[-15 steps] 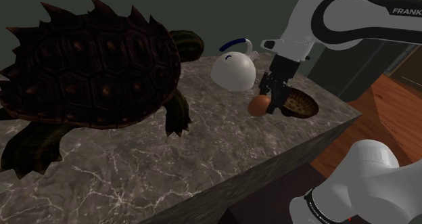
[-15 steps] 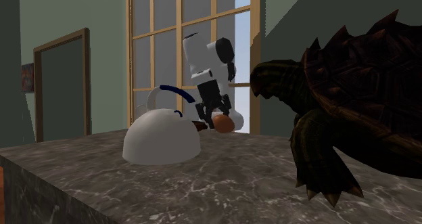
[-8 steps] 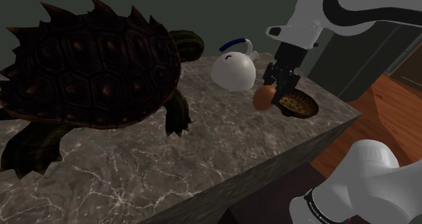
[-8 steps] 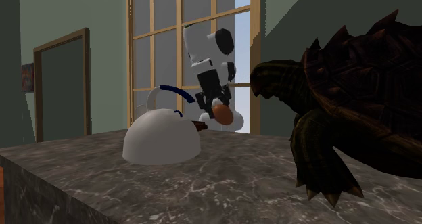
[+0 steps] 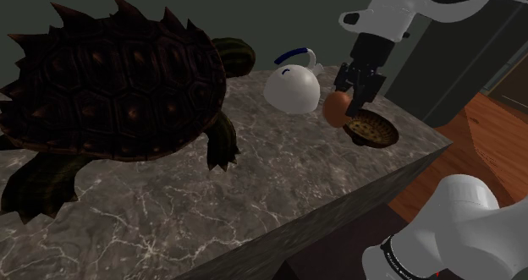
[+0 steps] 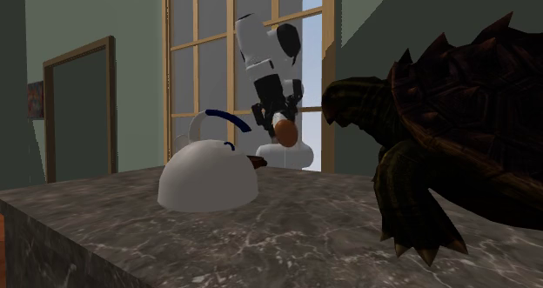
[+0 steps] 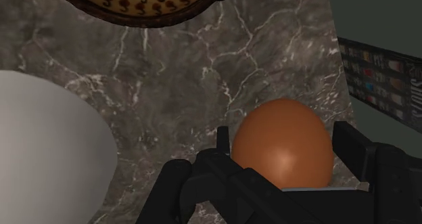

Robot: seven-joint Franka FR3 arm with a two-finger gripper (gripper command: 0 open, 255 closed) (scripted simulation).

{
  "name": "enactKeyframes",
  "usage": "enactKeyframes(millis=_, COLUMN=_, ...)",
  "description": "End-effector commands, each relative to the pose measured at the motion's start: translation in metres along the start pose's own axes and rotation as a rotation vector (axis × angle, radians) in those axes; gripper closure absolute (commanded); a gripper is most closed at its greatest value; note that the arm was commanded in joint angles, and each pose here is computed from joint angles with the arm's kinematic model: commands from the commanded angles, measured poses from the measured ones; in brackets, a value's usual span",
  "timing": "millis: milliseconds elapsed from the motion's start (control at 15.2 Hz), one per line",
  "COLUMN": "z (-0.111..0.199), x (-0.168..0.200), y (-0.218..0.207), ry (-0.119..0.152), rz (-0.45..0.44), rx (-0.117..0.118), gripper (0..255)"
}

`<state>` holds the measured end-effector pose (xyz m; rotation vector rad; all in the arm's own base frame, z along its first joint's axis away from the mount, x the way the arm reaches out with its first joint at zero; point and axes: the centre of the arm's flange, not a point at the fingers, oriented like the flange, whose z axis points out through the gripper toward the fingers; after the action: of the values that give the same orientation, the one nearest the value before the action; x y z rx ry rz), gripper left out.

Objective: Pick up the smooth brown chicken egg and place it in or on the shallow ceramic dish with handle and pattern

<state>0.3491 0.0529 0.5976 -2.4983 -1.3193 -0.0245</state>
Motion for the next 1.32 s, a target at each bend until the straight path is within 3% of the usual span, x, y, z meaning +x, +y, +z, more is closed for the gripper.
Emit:
enactKeyframes(millis=0, z=-0.010, x=0.001, y=-0.003, ry=0.000, rz=0.000, rx=0.000, gripper=255)
enactKeyframes(millis=198, z=-0.020, x=0.003, y=-0.006, ry=0.000, rz=0.000, rx=0.000, gripper=255)
enactKeyframes(millis=1122, z=-0.069, x=-0.164, y=0.063, ry=0.000, rz=0.000, rx=0.000, gripper=255)
enactKeyframes(millis=1254, z=-0.059, x=-0.166, y=0.066, ry=0.000, rz=0.000, rx=0.000, gripper=255)
